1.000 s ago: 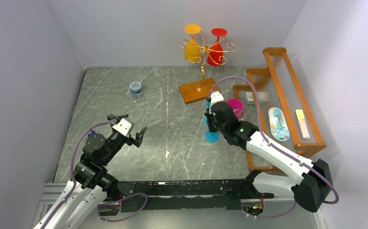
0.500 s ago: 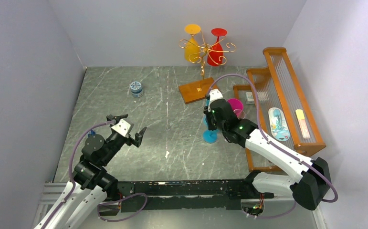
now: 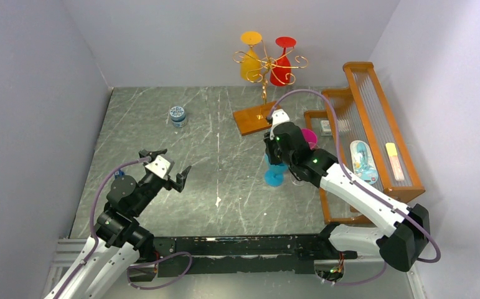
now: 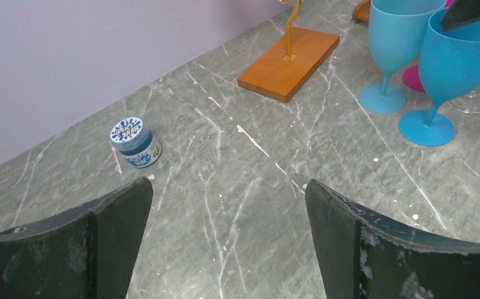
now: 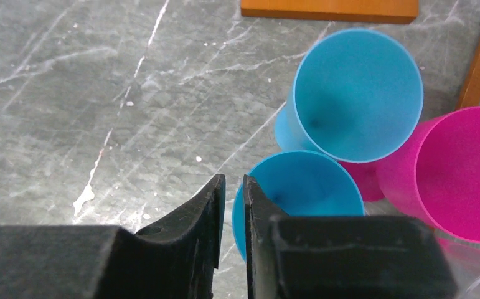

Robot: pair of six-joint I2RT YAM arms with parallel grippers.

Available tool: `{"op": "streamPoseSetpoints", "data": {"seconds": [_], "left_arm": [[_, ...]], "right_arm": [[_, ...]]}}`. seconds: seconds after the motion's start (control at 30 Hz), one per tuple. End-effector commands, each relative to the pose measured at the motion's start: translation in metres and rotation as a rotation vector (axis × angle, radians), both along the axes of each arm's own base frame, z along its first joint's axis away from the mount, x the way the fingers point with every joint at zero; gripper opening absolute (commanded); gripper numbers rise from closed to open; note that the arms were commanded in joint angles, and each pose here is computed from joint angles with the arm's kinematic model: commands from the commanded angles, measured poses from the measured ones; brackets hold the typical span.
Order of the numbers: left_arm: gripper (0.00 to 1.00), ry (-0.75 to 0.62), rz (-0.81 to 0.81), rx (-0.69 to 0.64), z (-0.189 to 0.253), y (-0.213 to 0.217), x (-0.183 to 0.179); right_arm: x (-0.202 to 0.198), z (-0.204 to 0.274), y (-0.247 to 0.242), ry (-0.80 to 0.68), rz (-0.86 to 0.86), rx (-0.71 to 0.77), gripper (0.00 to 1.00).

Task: Take the wine glass off the wine glass rack
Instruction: Place the wine glass at the center of the board.

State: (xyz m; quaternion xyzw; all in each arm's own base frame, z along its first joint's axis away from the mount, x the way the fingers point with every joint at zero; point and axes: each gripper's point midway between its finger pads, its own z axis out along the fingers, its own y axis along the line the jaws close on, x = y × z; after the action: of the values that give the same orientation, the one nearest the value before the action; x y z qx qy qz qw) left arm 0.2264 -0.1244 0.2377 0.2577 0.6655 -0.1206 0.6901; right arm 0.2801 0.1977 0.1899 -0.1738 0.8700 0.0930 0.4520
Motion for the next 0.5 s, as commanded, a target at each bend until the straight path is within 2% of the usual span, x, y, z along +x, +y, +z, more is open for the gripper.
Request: {"op": "streamPoseSetpoints", "data": {"seconds": [0.0, 0.2, 0.47], "left_arm": [[0.97, -0.013, 0.001, -0.015, 0.011, 0.000, 0.000], [0.97, -0.018, 0.009, -0.018, 0.013, 0.002, 0.000], [0.97, -0.006, 0.021, -0.041, 0.014, 0.003, 0.001]], "right_arm": [[0.000, 0.017, 0.006, -0.004, 0.025, 0.017, 0.21], [0.001, 0.029, 0.007, -0.027, 0.016, 0.044, 0.23], [0.003, 0.051, 0.010, -0.059, 0.015, 0.083, 0.32]]}}
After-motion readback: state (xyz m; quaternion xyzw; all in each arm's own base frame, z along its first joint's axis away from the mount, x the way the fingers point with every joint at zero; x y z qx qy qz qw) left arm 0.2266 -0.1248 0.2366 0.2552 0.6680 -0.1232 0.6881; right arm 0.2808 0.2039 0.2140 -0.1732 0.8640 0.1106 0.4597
